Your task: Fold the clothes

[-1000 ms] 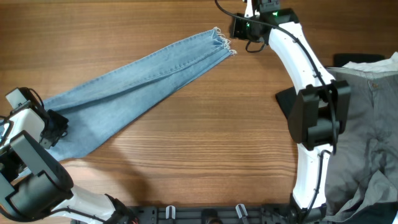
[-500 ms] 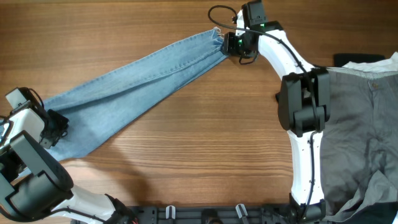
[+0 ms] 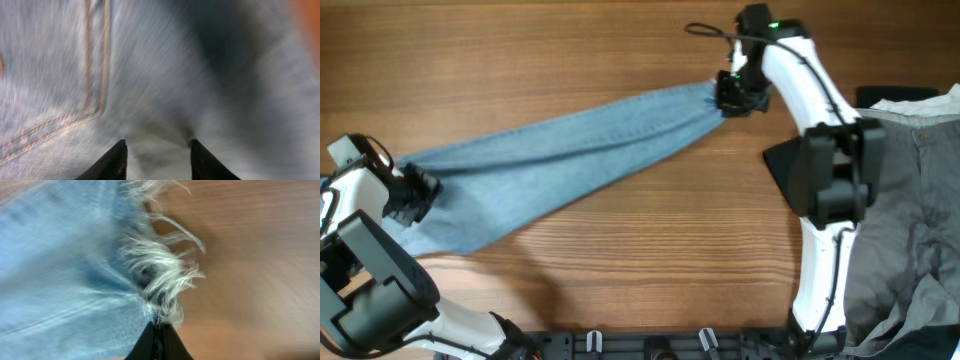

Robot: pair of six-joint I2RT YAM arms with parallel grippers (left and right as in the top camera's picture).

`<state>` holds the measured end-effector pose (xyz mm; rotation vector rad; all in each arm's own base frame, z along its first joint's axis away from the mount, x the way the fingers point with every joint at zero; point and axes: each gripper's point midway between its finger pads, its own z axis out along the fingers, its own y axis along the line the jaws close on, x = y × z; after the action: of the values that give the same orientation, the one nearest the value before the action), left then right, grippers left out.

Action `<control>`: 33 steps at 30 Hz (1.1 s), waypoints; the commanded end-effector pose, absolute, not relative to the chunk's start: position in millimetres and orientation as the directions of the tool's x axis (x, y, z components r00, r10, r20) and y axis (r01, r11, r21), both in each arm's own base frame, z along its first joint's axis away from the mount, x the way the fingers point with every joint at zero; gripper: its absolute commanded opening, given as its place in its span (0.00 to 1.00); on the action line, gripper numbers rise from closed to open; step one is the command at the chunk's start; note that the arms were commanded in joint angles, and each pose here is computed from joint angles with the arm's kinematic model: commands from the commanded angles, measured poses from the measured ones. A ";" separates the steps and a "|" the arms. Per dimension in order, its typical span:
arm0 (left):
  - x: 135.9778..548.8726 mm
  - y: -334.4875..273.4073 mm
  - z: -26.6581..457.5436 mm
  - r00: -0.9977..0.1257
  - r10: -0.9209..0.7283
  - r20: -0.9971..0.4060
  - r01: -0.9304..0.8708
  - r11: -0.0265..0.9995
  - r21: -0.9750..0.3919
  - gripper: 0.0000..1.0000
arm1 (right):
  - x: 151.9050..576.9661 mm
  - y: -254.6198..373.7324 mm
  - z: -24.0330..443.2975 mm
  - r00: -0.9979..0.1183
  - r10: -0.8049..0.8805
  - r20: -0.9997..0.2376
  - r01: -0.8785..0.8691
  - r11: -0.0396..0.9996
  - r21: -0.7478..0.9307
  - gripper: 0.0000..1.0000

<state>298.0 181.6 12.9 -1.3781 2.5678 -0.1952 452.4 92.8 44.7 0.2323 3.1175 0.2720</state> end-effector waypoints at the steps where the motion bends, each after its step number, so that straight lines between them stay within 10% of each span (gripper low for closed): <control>1: 334.9 160.5 62.0 -0.582 -0.790 -0.193 -0.697 0.607 -0.381 0.45 | 442.9 67.5 85.1 -0.984 0.176 -0.030 0.171 0.977 0.124 0.53; 6: 328.5 133.0 74.8 -0.690 -0.695 -0.202 -0.613 0.710 -0.347 0.43 | 432.3 89.9 104.7 -0.995 0.095 -0.009 0.089 0.958 0.272 0.48; 9: 327.7 116.3 78.5 -0.731 -0.653 -0.198 -0.577 0.746 -0.331 0.38 | 426.0 113.0 103.5 -0.998 0.058 0.013 0.059 0.943 0.328 0.21; 17: 323.0 98.4 112.5 -0.747 -0.608 -0.268 -0.526 0.788 -0.320 0.39 | 417.4 140.7 46.3 -0.996 0.087 0.024 0.090 0.952 0.294 0.49; 23: 313.8 94.9 154.9 -0.714 -0.592 -0.375 -0.493 0.804 -0.332 0.43 | 424.9 152.0 16.6 -0.994 0.107 -0.032 0.090 0.936 0.339 0.06; 29: 304.5 94.9 158.5 -0.713 -0.594 -0.372 -0.506 0.804 -0.312 0.47 | 434.8 155.9 -9.1 -0.965 0.253 -0.061 0.212 0.899 0.383 0.04; 33: 301.2 95.7 153.4 -0.720 -0.597 -0.352 -0.519 0.801 -0.298 0.46 | 485.2 202.3 42.2 -0.944 0.143 -0.296 -0.085 0.763 0.641 0.08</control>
<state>300.8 91.5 152.7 -0.8466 2.5444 -0.2846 478.1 174.0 13.7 0.1840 2.7433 0.7251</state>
